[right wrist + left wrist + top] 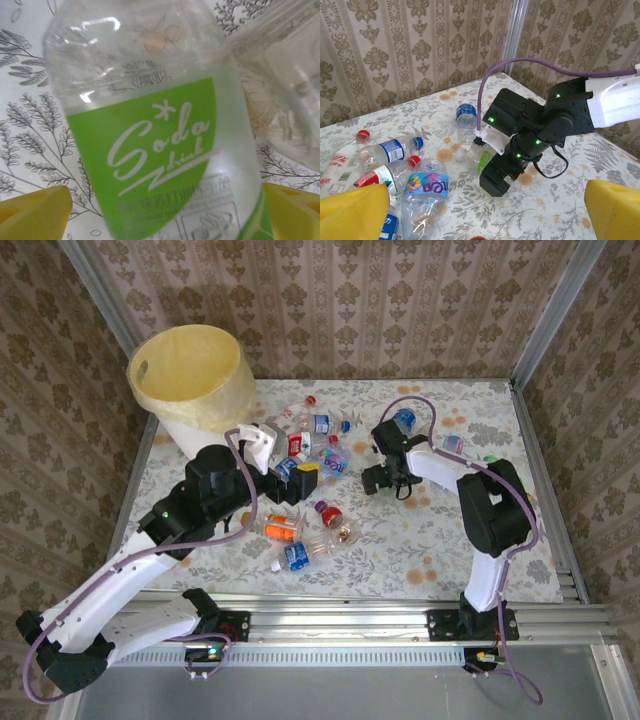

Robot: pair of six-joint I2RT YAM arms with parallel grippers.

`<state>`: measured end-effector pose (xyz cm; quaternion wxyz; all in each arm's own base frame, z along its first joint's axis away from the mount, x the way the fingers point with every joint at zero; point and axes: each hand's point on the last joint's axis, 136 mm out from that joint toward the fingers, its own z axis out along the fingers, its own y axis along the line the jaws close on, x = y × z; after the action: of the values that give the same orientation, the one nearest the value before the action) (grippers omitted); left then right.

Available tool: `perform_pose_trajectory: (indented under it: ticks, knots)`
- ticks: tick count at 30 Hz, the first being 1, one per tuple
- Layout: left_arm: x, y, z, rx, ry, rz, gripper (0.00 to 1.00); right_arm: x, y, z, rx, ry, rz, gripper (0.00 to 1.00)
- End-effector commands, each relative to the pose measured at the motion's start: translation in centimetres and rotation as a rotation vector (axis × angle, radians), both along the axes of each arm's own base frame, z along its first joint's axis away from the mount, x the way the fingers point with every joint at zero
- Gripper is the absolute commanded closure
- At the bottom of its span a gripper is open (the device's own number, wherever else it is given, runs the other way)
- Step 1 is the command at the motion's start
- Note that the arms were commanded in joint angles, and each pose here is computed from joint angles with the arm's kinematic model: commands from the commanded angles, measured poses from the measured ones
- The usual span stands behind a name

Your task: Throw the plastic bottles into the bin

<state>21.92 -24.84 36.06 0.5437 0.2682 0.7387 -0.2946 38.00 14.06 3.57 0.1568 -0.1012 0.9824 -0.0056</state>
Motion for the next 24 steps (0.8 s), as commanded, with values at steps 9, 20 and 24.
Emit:
perform_pose_trajectory:
  ticks: [9, 20, 24]
  knots:
    - [0.1, 0.0, -0.1, -0.012, 0.006, 0.013, 0.00, -0.4, 0.8, -0.9, 0.064, 0.019, -0.008, 0.19]
    - [0.3, -0.6, -0.5, -0.033, 0.015, 0.005, 0.00, -2.1, 2.5, 0.1, 0.150, 0.010, -0.009, 0.39]
    - [0.6, -1.3, -0.7, -0.044, 0.030, -0.007, 0.00, -2.8, 2.9, 0.4, 0.166, 0.007, -0.009, 0.45]
